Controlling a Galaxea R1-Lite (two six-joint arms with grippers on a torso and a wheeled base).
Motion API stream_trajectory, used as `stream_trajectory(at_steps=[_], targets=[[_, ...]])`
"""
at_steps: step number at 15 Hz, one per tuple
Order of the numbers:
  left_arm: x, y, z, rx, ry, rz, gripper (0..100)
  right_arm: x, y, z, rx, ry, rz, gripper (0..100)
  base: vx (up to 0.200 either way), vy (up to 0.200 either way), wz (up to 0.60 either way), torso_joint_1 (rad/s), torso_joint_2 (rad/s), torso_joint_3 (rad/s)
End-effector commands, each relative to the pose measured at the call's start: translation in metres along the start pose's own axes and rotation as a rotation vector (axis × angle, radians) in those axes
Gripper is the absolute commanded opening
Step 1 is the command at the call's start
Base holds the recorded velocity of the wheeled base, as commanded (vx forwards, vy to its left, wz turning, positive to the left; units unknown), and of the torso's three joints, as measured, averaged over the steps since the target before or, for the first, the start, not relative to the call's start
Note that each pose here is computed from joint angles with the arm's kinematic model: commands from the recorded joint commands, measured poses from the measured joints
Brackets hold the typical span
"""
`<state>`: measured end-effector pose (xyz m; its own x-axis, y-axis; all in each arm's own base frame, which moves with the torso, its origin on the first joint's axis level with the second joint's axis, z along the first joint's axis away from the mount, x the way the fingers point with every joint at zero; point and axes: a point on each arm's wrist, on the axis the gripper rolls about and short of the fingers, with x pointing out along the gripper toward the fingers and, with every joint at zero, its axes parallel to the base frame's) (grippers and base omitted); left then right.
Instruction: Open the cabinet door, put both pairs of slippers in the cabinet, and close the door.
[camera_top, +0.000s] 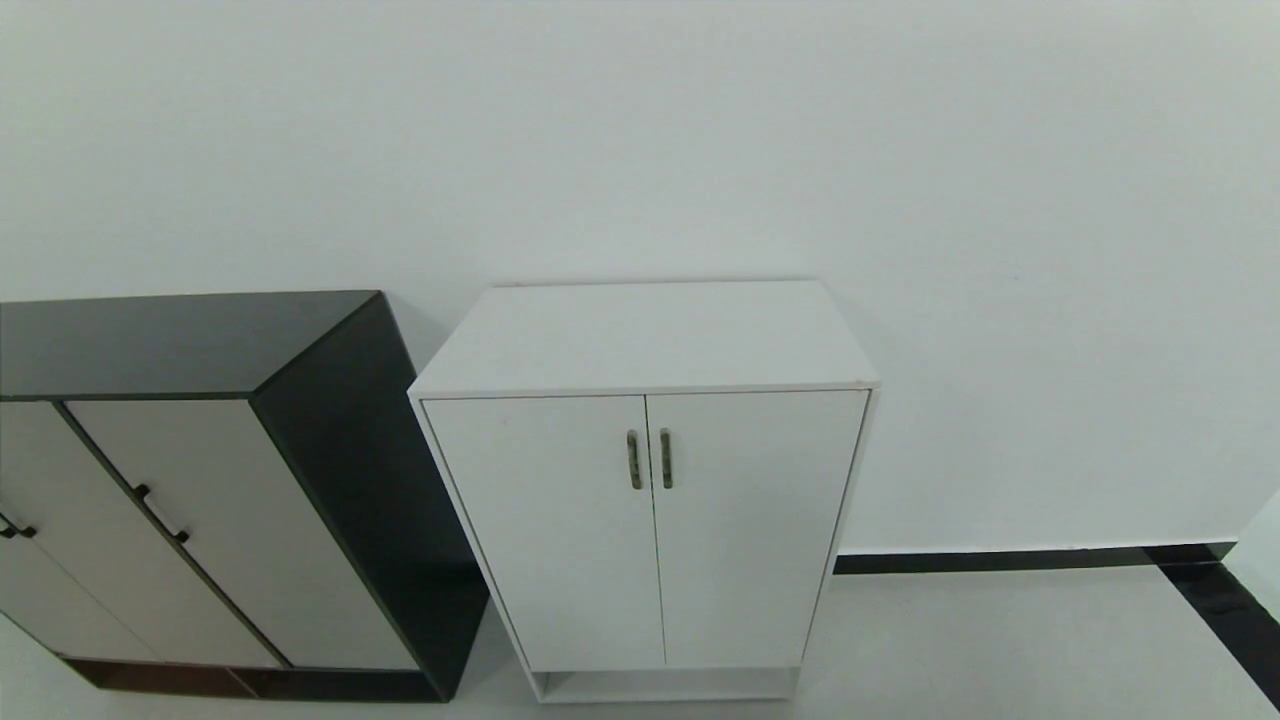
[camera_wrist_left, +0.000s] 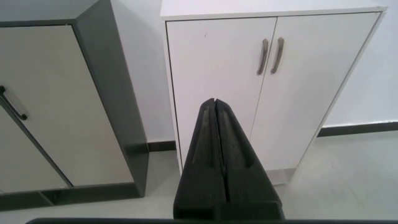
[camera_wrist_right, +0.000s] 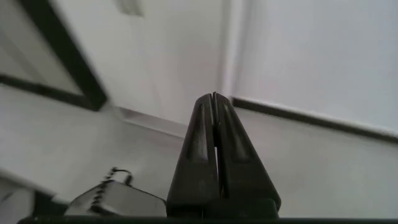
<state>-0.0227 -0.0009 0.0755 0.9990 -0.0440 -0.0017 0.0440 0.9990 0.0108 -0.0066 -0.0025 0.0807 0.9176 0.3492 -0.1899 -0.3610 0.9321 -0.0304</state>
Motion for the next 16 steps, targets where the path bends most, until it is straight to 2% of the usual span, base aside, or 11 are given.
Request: stream_trajectory(at_steps=[1,2,3,4,5,6,9,16], targets=[[0.0,0.0,0.0,0.0,0.0,0.0,0,-0.0051,0.0003,-0.0035,-0.012,-0.06,-0.014,0,0.0,0.0,0.0,0.0,0.0,0.0],[0.0,0.0,0.0,0.0,0.0,0.0,0,-0.005,0.0004,-0.0034,-0.005,-0.058,-0.036,0,0.0,0.0,0.0,0.0,0.0,0.0],[0.0,0.0,0.0,0.0,0.0,0.0,0,-0.0055,0.0023,-0.0033,0.018,-0.059,-0.201,0,0.0,0.0,0.0,0.0,0.0,0.0],[0.0,0.0,0.0,0.0,0.0,0.0,0,-0.0059,0.0033,-0.003,0.024,-0.064,-0.265,0,0.0,0.0,0.0,0.0,0.0,0.0],[0.0,0.0,0.0,0.0,0.0,0.0,0,-0.0074,0.0051,-0.0035,0.027,-0.087,-0.347,0,0.0,0.0,0.0,0.0,0.0,0.0],[0.0,0.0,0.0,0.0,0.0,0.0,0,-0.0125,0.0081,-0.0057,0.01,-0.162,-0.394,0,0.0,0.0,0.0,0.0,0.0,0.0],[0.0,0.0,0.0,0.0,0.0,0.0,0,-0.0131,0.0081,-0.0075,0.061,-0.179,-0.381,0,0.0,0.0,0.0,0.0,0.0,0.0],[0.0,0.0,0.0,0.0,0.0,0.001,0,-0.0131,0.0082,-0.0073,0.059,-0.18,-0.38,0,0.0,0.0,0.0,0.0,0.0,0.0]])
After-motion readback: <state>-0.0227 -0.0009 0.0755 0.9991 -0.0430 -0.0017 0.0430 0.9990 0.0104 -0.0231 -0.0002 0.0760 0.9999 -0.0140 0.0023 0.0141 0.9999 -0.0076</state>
